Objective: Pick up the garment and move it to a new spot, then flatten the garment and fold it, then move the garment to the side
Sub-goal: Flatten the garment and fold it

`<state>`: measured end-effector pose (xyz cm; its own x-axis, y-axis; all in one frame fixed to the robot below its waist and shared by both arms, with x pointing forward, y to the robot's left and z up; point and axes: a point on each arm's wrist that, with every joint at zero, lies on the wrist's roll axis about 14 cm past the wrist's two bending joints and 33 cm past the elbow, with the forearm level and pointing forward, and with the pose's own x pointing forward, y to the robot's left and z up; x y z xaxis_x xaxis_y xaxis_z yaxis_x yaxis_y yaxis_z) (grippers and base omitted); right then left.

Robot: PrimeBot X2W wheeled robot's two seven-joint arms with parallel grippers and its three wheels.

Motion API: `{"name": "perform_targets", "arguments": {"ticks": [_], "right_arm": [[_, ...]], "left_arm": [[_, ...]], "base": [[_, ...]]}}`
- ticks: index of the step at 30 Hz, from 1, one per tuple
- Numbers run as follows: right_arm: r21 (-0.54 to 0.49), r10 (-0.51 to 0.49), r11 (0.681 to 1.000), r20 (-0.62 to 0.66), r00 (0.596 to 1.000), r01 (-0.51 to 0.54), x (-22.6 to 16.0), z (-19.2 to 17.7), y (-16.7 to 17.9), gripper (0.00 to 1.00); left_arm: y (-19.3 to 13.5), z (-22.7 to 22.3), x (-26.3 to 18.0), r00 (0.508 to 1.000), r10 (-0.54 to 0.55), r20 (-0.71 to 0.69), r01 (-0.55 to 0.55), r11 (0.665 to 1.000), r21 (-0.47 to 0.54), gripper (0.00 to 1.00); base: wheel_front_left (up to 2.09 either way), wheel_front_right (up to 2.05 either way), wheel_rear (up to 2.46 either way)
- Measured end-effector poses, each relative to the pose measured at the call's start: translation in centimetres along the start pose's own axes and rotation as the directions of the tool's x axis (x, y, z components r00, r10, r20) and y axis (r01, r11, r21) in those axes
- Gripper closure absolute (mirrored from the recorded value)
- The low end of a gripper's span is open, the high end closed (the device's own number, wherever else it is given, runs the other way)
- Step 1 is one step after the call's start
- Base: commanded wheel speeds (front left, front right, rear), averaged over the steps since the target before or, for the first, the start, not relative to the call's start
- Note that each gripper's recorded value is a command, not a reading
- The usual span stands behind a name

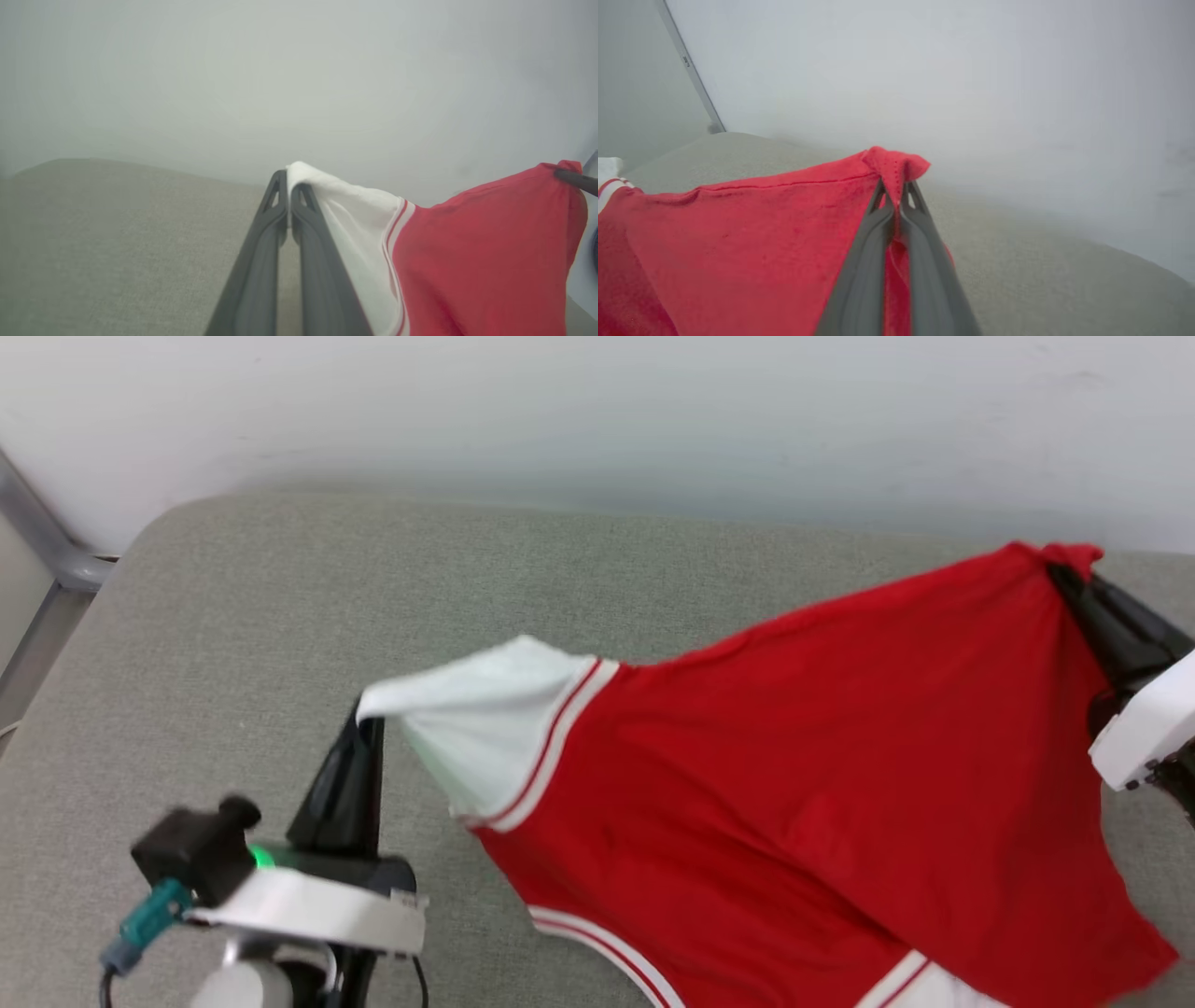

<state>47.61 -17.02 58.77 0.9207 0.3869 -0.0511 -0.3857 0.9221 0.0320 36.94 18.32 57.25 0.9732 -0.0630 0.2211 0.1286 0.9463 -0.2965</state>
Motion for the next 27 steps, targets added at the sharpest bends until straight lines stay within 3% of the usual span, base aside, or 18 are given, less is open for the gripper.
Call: {"name": "perform_targets", "arguments": {"ticks": [7, 13, 20, 27], "right_arm": [[-0.006, -0.028, 1.000, 0.143, 0.989, 0.029, 0.7, 4.4, 0.1, 1.00], [0.006, -0.053, 0.999, 0.281, 0.958, 0.053, 3.6, 9.0, -1.1, 1.00], [-0.004, -0.060, 0.998, 0.398, 0.916, 0.067, 9.2, 13.1, -3.0, 1.00], [-0.043, -0.091, 0.991, 0.451, 0.888, 0.124, 15.7, 15.8, -5.9, 1.00]], "left_arm": [[-2.7, 5.4, 5.8, 0.979, -0.138, 0.149, 0.127, 0.989, 0.079, 1.00], [-4.6, 10.7, 12.2, 0.926, -0.254, 0.281, 0.203, 0.959, 0.196, 1.00], [-6.3, 14.4, 20.2, 0.859, -0.348, 0.376, 0.244, 0.923, 0.297, 1.00], [-6.5, 14.1, 28.8, 0.853, -0.376, 0.362, 0.247, 0.902, 0.354, 1.00]], "base": [[0.00, 0.00, 0.00], [0.00, 0.00, 0.00], [0.00, 0.00, 0.00], [0.00, 0.00, 0.00]]}}
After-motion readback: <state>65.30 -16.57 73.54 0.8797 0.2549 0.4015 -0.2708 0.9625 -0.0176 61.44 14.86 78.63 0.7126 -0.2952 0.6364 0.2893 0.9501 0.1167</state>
